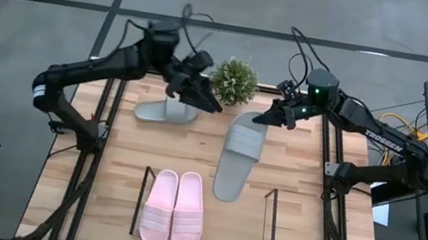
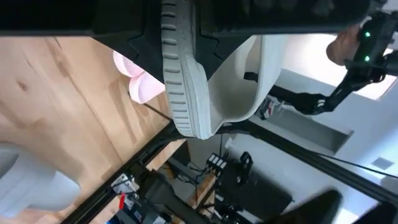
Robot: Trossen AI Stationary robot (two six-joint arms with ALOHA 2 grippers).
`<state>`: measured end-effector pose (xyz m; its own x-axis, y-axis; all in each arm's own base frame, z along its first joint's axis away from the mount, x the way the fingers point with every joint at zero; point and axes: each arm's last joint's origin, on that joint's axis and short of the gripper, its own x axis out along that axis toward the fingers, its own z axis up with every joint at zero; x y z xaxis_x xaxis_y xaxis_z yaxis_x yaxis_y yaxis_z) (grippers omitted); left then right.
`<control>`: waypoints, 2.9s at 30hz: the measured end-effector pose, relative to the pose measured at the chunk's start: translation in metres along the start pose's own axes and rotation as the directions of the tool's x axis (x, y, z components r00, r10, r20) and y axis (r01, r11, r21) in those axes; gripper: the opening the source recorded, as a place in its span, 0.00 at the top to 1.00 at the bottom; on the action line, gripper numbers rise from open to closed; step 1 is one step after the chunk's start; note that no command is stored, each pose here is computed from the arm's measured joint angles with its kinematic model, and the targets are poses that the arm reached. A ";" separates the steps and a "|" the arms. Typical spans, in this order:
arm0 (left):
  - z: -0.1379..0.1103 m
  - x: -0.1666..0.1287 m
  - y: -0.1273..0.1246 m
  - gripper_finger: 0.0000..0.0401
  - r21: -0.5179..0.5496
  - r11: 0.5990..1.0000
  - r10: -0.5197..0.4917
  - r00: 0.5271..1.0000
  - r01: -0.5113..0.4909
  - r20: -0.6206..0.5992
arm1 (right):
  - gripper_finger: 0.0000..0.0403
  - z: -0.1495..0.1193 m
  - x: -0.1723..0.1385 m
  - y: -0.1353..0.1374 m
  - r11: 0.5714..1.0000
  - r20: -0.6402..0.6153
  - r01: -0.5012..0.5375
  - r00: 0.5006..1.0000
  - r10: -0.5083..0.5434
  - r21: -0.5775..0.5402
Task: Pick and place slides into the shelf
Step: Put the top gray slide on the shelf
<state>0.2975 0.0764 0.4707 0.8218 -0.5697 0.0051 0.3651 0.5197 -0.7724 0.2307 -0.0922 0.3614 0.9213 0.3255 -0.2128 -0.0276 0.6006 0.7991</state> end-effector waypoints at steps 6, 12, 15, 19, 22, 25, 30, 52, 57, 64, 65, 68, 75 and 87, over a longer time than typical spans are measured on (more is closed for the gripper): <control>0.000 0.017 0.032 0.40 -0.117 0.993 -0.023 0.995 0.012 -0.096 | 0.92 -0.002 0.009 -0.004 1.000 -0.019 0.019 1.000 -0.019 0.019; 0.000 0.026 0.052 0.40 -0.124 0.992 -0.036 0.989 0.018 -0.144 | 0.92 -0.001 0.018 -0.014 0.998 -0.042 0.038 0.998 -0.036 0.045; -0.002 0.030 0.059 0.40 -0.129 0.991 -0.067 0.980 0.043 -0.187 | 0.92 -0.001 0.022 -0.019 0.998 -0.058 0.041 0.998 -0.037 0.056; -0.002 0.031 0.064 0.40 -0.106 0.993 -0.069 0.978 0.049 -0.195 | 0.92 -0.002 0.028 -0.024 0.997 -0.095 0.029 0.995 -0.022 0.074; -0.002 0.028 0.067 0.40 -0.093 0.994 -0.071 0.977 0.053 -0.199 | 0.92 -0.003 0.032 -0.026 0.996 -0.115 0.021 0.993 -0.012 0.081; -0.003 0.028 0.070 0.40 -0.055 0.997 -0.059 0.978 0.049 -0.199 | 0.92 -0.003 0.034 -0.028 0.995 -0.127 0.016 0.992 -0.004 0.094; -0.011 0.025 0.081 0.40 0.018 0.997 0.079 0.978 -0.077 -0.191 | 0.92 -0.003 0.034 -0.028 0.991 -0.135 0.013 0.991 0.006 0.134; -0.021 0.026 0.088 0.40 0.120 0.976 0.203 0.958 -0.182 -0.200 | 0.92 -0.007 0.055 -0.034 0.988 -0.176 0.005 0.984 0.022 0.155; -0.025 0.026 0.090 0.40 0.089 0.976 0.216 0.950 -0.201 -0.225 | 0.92 -0.004 0.061 -0.035 0.989 -0.176 -0.004 0.984 0.030 0.146; -0.031 0.028 0.091 0.40 0.081 0.979 0.203 0.944 -0.188 -0.261 | 0.92 0.008 0.065 -0.028 0.995 -0.169 -0.024 0.985 0.041 0.101; -0.032 0.029 0.090 0.40 0.081 0.980 0.199 0.944 -0.184 -0.264 | 0.92 0.009 0.067 -0.029 0.995 -0.172 -0.026 0.984 0.044 0.101; -0.033 0.032 0.087 0.40 0.077 0.984 0.173 0.944 -0.158 -0.281 | 0.92 0.012 0.071 -0.031 0.996 -0.173 -0.026 0.984 0.041 0.091; -0.041 0.037 0.086 0.40 0.052 0.989 0.145 0.936 -0.136 -0.321 | 0.92 0.018 0.081 -0.038 0.995 -0.177 -0.013 0.984 0.029 0.095; -0.045 0.037 0.086 0.40 0.032 0.996 0.094 0.927 -0.088 -0.363 | 0.92 0.025 0.080 -0.029 0.998 -0.168 -0.037 0.985 0.046 0.054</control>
<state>0.3396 0.0716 0.3754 0.6374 -0.7104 -0.2984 0.3049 0.5882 -0.7491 0.3155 -0.1018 0.3355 0.8409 0.4705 -0.2676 -0.0407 0.5480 0.8355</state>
